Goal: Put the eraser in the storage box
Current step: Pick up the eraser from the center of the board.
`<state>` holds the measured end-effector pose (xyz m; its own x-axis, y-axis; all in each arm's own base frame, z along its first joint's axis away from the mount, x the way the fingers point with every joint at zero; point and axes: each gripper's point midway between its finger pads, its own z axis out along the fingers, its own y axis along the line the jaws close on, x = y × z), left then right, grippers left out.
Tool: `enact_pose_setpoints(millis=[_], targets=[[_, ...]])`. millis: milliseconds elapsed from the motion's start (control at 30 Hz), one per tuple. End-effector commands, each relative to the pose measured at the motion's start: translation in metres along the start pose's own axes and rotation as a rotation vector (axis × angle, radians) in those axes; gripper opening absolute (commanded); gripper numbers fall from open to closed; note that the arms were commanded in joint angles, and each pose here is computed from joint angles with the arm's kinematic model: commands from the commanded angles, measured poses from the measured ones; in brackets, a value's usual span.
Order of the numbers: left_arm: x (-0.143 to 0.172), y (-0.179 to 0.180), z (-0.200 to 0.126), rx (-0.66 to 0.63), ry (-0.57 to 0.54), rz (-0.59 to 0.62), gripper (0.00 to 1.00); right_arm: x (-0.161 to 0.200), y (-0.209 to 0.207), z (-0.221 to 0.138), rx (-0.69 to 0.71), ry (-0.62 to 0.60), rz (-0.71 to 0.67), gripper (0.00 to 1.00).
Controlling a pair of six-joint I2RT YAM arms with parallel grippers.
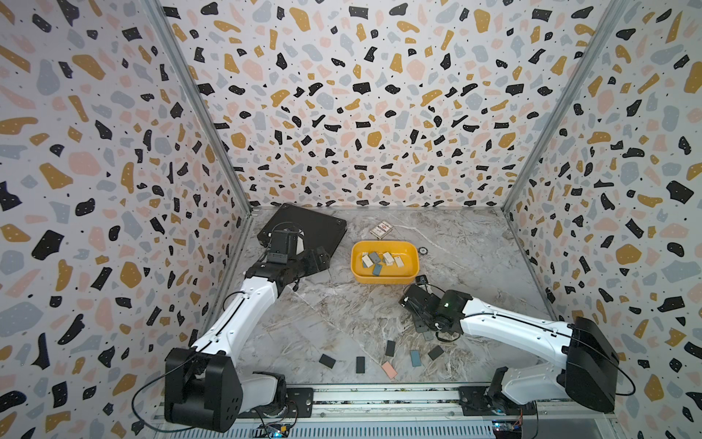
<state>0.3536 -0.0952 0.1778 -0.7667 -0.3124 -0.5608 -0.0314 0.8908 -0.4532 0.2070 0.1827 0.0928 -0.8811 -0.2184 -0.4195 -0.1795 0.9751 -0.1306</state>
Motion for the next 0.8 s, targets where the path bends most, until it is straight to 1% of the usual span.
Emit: enact_pose_setpoints(millis=[0, 167, 333, 500, 767], targets=[[-0.007, -0.003, -0.006, 0.022, -0.04, 0.0, 0.97, 0.012, -0.006, 0.008, 0.013, 0.048, -0.021, 0.55], [-0.006, -0.003, -0.006, 0.022, -0.037, -0.002, 0.97, 0.022, 0.004, 0.021, -0.029, 0.102, -0.033, 0.55], [-0.007, -0.003, -0.006, 0.022, -0.04, -0.002, 0.97, 0.033, 0.012, 0.035, -0.088, 0.149, -0.01, 0.55], [-0.007, -0.003, -0.006, 0.021, -0.039, -0.003, 0.97, 0.038, 0.009, 0.041, -0.081, 0.172, -0.009, 0.55], [-0.007, -0.002, -0.006, 0.017, -0.039, -0.001, 0.97, 0.05, 0.011, 0.051, -0.117, 0.225, 0.018, 0.54]])
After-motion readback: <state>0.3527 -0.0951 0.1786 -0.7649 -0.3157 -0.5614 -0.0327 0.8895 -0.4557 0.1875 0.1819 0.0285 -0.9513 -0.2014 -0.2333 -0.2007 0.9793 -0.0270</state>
